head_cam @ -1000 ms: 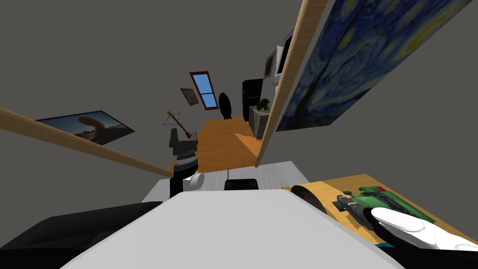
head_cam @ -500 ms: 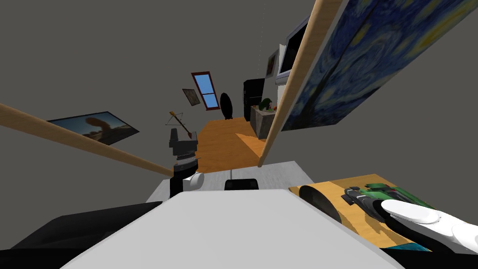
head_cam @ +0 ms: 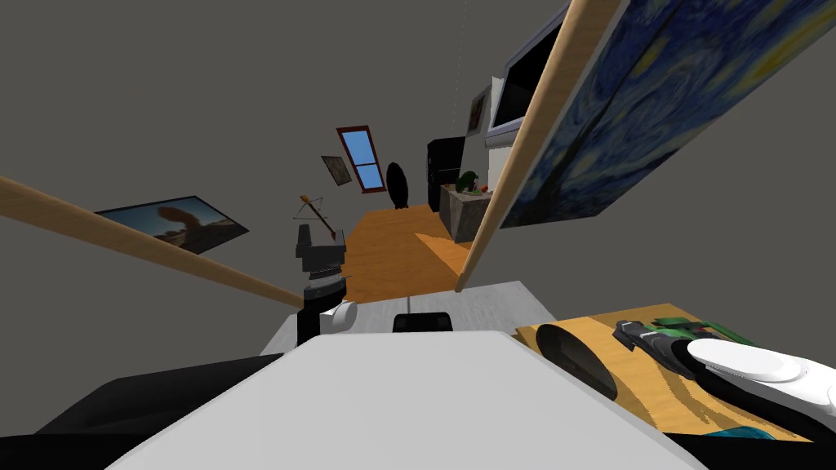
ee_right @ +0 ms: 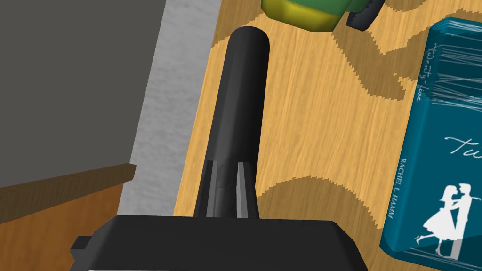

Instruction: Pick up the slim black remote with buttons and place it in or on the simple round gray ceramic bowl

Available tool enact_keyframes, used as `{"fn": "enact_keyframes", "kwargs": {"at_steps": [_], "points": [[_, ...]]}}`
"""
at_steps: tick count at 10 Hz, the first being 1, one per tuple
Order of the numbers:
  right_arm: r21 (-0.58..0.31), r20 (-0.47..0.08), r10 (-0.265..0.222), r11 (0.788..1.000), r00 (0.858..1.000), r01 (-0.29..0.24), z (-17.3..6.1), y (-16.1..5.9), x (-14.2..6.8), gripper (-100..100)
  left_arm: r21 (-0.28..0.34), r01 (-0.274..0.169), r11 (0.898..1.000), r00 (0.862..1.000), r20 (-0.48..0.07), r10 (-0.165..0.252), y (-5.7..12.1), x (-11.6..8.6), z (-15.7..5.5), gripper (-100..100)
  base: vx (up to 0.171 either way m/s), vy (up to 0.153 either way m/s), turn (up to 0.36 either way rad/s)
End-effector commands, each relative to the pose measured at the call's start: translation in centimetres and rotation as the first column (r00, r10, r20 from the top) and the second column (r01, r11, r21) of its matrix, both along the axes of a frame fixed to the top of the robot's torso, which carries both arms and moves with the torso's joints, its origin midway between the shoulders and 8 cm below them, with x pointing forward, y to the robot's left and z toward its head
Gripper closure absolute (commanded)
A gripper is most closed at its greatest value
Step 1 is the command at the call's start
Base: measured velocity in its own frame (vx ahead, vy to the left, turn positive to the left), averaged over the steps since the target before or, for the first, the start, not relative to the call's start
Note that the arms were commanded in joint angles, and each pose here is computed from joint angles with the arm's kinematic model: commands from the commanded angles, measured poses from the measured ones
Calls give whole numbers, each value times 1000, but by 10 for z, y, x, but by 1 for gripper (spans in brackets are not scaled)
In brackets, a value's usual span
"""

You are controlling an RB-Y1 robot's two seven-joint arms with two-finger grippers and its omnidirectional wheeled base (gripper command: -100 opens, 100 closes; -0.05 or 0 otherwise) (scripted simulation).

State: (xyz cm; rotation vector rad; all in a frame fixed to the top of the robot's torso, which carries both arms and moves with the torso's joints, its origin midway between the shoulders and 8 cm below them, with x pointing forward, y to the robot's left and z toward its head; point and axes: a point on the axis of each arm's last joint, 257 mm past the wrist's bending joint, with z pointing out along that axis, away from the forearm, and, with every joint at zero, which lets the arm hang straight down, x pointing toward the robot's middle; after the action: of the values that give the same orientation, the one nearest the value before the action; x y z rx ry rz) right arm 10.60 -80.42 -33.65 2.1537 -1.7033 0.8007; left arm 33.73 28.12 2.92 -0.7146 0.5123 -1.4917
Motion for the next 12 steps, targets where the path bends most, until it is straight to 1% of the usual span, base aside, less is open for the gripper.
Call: {"fn": "enact_keyframes", "kwargs": {"at_steps": [1, 2, 3, 4, 5, 6, 7, 11, 12], "points": [[-8, -2, 8, 1000, 1000, -8, 12, -4, 6, 100, 0, 0, 1000, 1000, 0, 0, 0, 0, 0, 0, 23, 126, -16], [-4, -3, 10, 1000, 1000, -10, 16, -3, 8, 100, 0, 0, 1000, 1000, 0, 0, 0, 0, 0, 0, 14, 130, -28], [15, -7, 8, 1000, 1000, -8, 14, 3, 7, 100, 0, 0, 1000, 1000, 0, 0, 0, 0, 0, 0, 30, 148, -75], [30, -9, 5, 1000, 1000, -5, 11, 7, 6, 100, 0, 0, 1000, 1000, 0, 0, 0, 0, 0, 0, 43, 117, -69], [67, -15, -1, 998, 1000, 2, 3, 19, 2, 100, 0, 0, 1000, 1000, 0, 0, 0, 0, 0, 0, 49, 91, -84], [67, -15, -1, 998, 1000, 2, 3, 19, 2, 100, 0, 0, 1000, 1000, 0, 0, 0, 0, 0, 0, 39, 67, -40], [89, -20, -5, 996, 1000, 7, -2, 27, -1, 100, 0, 0, 1000, 1000, 0, 0, 0, 0, 0, 0, 27, 38, -27], [188, -44, -23, 982, 999, 31, -25, 62, -15, 100, 0, 0, 1000, 1000, 0, 0, 0, 0, 0, 0, 32, 44, -69], [239, -58, -32, 970, 998, 45, -37, 81, -23, 100, 0, 0, 1000, 1000, 0, 0, 0, 0, 0, 0, 73, 43, -112]]}}
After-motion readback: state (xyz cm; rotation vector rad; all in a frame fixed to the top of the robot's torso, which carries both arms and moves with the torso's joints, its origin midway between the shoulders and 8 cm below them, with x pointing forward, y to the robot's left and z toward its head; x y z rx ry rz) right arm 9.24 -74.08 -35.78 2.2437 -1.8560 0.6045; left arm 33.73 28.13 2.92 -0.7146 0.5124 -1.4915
